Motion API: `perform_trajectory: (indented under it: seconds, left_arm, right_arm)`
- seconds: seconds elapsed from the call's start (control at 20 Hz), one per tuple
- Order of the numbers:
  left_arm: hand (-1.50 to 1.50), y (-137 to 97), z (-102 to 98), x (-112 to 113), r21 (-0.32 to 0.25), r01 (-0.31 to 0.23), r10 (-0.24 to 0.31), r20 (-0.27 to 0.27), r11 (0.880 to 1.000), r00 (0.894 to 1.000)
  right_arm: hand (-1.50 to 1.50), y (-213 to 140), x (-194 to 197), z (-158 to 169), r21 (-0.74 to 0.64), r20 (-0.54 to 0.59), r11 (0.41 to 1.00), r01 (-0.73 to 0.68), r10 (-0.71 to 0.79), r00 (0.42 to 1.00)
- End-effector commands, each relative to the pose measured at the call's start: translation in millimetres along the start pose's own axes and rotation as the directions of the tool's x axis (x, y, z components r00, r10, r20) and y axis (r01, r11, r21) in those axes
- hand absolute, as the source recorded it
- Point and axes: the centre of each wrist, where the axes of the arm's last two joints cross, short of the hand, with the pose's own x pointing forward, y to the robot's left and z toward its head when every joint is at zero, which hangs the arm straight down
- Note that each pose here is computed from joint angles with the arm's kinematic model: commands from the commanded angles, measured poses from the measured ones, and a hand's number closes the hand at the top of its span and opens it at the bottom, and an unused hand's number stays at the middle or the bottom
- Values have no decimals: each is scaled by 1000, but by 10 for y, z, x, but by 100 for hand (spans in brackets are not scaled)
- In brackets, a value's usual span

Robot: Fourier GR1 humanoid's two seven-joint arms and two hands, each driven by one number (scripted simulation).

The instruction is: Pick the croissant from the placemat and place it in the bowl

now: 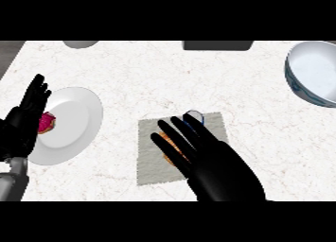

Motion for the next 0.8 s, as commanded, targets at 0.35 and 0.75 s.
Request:
perform_trajectory:
  seconds: [0.35, 0.75]
  left_arm:
    - [0, -51, 48, -57, -25, -1, 1, 1, 1000, 1000]
    - [0, -54, -95, 135, -12, -12, 12, -1, 1000, 1000]
  right_arm:
    - [-150, -29, 507, -920, 361, -84, 907, -218, 265, 961]
    - [-150, 221, 481, -1223, 589, -82, 780, -214, 322, 943]
